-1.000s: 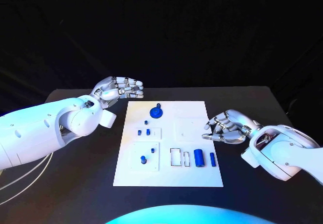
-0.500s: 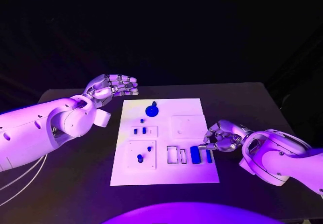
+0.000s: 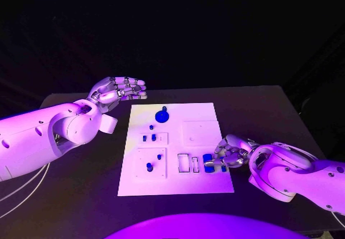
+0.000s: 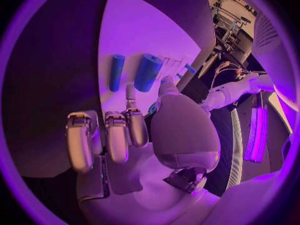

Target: Assemble the parts on the task board

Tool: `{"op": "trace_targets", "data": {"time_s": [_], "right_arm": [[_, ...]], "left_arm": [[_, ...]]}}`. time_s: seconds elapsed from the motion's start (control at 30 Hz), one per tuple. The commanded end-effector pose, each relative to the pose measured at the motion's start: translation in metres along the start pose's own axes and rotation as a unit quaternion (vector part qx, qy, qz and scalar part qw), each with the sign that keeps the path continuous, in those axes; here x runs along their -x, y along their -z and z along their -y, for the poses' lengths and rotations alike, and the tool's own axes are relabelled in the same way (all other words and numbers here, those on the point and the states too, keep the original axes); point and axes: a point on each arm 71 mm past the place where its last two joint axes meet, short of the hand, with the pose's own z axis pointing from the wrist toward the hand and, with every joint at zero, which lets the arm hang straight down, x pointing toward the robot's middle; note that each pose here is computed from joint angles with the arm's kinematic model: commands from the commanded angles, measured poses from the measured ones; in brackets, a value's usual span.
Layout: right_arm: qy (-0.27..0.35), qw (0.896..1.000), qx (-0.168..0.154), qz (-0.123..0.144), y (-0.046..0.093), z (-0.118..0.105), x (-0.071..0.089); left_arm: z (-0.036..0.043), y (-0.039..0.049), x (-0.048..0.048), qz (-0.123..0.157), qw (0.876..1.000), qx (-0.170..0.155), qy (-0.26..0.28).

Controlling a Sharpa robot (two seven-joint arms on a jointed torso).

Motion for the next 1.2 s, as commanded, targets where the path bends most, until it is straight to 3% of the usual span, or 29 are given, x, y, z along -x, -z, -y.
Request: {"op": "trace_targets", "data": {"time_s": [0.03,0.63,1.2], "right_arm": [[0.022,1.000,-0.013,-0.005,-0.001,0.000,-0.004],[0.061,0.997,-0.029,-0.022,-0.010,-0.001,-0.018],[-0.079,0.996,-0.034,0.002,-0.003,-0.005,-0.015]], "left_arm": [[0.0015,-0.0003,-0.0018,-0.006,1.000,-0.007,0.009],[0.0005,0.0004,-0.0014,-0.009,1.000,-0.001,0.010],[-0.0005,0.0006,-0.0015,-0.012,1.000,0.005,0.011]]}}
